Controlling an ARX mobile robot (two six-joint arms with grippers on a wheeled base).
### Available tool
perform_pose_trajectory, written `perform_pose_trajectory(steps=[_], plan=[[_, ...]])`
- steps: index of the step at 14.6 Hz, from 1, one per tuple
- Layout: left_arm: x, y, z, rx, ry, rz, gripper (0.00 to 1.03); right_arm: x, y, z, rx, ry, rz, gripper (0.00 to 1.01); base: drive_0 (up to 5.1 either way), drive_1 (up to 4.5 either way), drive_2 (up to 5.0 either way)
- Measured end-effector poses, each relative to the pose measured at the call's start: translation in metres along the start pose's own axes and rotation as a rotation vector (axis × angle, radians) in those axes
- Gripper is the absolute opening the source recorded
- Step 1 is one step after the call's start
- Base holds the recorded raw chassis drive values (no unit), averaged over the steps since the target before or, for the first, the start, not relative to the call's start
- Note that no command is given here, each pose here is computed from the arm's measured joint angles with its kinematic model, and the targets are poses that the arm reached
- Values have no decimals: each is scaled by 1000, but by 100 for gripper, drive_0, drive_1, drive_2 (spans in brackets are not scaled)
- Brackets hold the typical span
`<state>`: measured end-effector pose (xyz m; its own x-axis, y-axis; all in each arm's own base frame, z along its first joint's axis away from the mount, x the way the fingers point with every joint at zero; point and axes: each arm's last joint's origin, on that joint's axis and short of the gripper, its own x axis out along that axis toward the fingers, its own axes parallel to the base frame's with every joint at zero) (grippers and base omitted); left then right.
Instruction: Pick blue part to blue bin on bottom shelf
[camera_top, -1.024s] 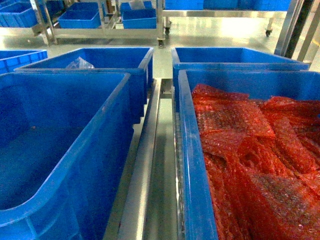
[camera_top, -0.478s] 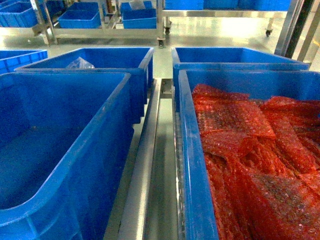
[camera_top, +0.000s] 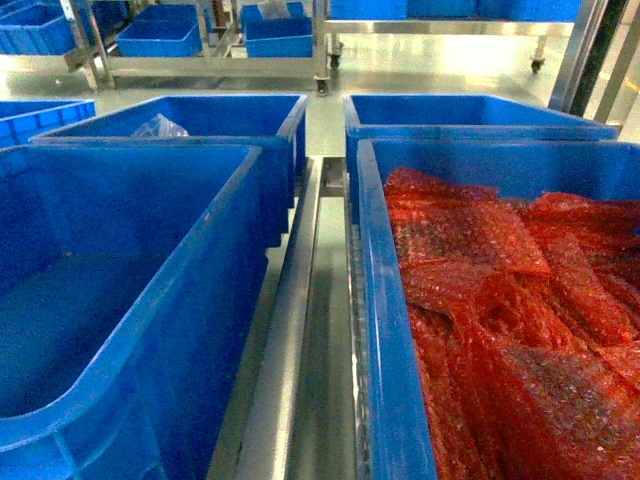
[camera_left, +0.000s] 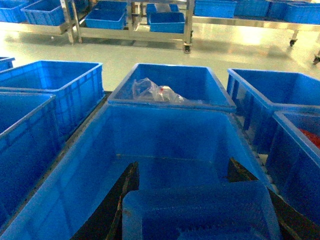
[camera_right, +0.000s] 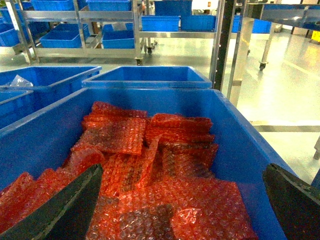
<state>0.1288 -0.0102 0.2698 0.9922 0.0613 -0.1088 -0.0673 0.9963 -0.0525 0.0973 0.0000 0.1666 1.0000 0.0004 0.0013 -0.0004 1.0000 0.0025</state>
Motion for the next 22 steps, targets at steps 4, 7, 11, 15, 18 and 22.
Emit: perform_pose_trajectory(steps=[4,7,11,15,18,22], plan=[[0,0,0,0,0,0,44,0,0,0,0,0,0,98,0,0,0],[0,0,0,0,0,0,44,0,0,0,0,0,0,98,0,0,0],[0,0,0,0,0,0,44,0,0,0,0,0,0,98,0,0,0],[0,0,0,0,0,0,44,0,0,0,0,0,0,98,0,0,0],[0,0,0,0,0,0,44,0,0,0,0,0,0,98,0,0,0],[0,0,0,0,0,0,44,0,0,0,0,0,0,98,0,0,0]])
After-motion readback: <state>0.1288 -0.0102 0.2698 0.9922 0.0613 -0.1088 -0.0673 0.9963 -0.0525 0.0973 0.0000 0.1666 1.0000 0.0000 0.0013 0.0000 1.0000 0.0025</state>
